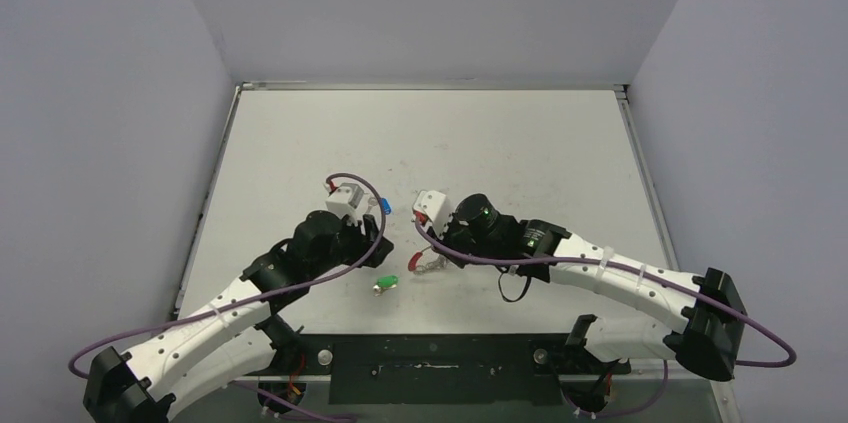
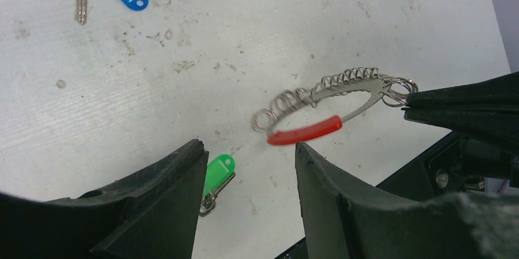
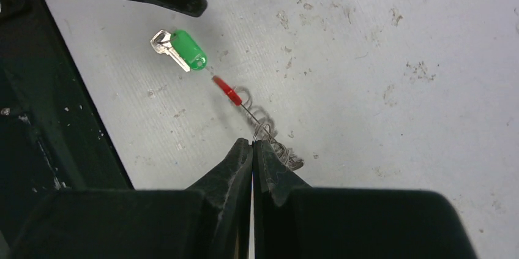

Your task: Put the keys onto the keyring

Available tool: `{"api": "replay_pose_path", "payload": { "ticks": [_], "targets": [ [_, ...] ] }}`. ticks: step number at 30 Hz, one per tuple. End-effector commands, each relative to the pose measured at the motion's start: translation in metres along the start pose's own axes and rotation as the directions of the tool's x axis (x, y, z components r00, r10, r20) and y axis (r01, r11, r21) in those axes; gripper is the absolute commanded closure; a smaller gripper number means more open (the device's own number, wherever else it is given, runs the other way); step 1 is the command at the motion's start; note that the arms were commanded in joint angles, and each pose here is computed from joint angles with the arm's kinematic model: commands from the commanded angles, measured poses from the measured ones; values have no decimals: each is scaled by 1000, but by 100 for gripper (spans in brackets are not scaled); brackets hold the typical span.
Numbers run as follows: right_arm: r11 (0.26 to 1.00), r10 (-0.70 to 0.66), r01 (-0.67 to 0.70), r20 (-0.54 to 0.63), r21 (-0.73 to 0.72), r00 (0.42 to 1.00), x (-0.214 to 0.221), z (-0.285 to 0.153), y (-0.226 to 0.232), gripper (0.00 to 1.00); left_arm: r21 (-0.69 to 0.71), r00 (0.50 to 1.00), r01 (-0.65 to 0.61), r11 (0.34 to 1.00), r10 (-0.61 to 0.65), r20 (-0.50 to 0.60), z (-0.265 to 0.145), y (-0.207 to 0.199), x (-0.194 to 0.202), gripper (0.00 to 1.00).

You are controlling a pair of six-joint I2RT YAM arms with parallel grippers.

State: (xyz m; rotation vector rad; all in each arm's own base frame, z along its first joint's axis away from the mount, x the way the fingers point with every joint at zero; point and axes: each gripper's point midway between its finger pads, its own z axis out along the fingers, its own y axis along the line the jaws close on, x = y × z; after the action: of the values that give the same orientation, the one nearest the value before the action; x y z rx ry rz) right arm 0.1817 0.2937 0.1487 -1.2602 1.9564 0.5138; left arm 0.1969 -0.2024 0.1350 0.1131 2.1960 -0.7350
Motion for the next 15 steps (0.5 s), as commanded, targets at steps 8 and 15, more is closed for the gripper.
{"api": "replay_pose_path", "payload": {
  "ticks": [8, 15],
  "targets": [
    [979, -172, 188, 186, -73, 967, -33, -24, 10, 100, 266, 940, -316, 911, 262, 219, 0, -60, -46, 52],
    [975, -150, 184, 246, -122, 958, -32, -16, 19, 100, 444, 892, -436, 783, 309, 330, -1, -85, -25, 53]
  ]
}}
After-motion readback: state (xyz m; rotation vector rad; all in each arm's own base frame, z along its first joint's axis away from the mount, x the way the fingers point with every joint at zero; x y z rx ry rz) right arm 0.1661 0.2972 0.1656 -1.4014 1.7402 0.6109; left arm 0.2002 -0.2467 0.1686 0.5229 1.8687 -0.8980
